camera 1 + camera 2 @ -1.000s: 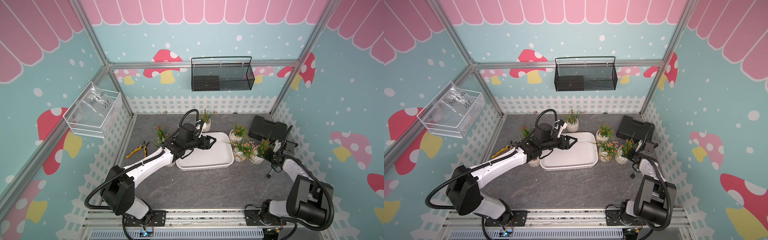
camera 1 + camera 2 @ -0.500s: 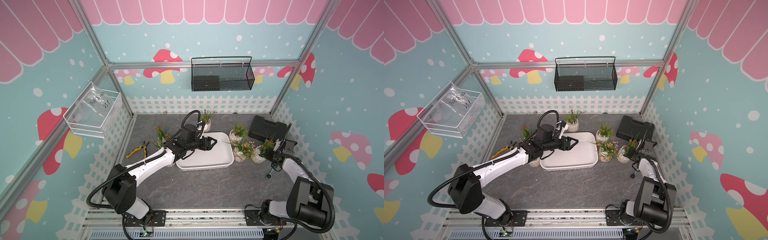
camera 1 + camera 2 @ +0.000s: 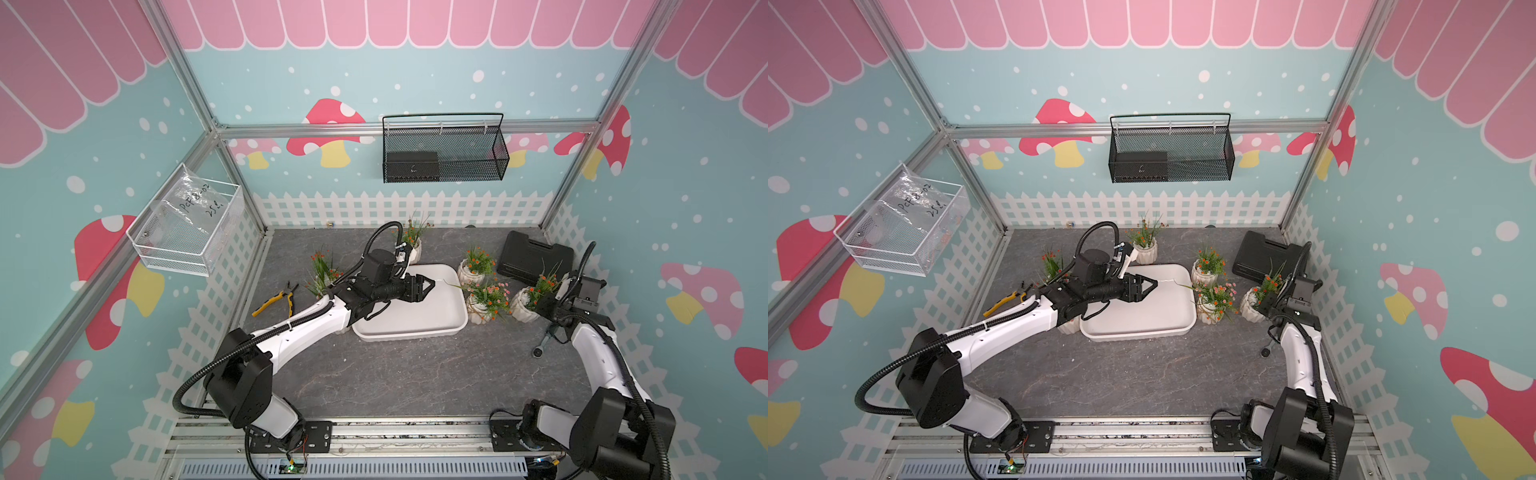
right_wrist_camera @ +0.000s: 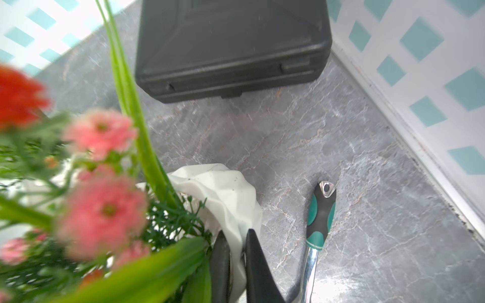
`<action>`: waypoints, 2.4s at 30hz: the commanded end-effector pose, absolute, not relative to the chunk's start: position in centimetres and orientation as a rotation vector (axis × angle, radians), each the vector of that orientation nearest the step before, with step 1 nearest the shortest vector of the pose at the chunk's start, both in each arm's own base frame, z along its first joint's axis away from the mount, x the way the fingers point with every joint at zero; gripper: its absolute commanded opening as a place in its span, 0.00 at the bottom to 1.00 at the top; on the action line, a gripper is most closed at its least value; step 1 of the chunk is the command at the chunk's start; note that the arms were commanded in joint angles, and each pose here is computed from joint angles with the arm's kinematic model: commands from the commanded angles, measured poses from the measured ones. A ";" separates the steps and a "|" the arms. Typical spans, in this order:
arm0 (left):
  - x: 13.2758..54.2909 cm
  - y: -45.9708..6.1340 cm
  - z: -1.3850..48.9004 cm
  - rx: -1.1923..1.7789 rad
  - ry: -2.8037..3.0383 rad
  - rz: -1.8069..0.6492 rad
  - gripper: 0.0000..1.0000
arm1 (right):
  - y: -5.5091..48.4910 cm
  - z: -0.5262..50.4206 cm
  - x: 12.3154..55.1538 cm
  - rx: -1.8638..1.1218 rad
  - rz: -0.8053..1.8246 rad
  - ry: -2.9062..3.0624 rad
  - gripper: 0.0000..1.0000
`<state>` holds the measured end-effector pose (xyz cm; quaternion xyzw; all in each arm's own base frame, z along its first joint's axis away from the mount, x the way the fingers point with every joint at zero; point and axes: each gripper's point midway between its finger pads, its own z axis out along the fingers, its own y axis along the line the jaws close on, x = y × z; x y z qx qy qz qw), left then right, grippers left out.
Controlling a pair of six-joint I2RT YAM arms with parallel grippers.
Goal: Put the potted gypsophila into the storage box
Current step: Pick up the baby's breath potted plant from the center of the board, then place the baby's breath potted plant at the storage box.
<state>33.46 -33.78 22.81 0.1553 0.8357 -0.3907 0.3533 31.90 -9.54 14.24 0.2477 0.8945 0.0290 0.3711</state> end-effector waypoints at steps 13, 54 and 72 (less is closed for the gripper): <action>32.2 -33.6 22.8 0.462 2.132 -1.018 0.69 | -4.2 27.1 33.5 0.305 0.289 2.093 0.00; 26.7 -14.7 21.1 -0.060 2.305 -0.646 0.62 | 34.4 20.5 39.4 -0.679 0.531 2.304 0.00; 26.6 -10.5 19.6 -0.285 2.374 -0.541 0.64 | 39.3 14.7 43.2 -0.573 0.575 2.391 0.00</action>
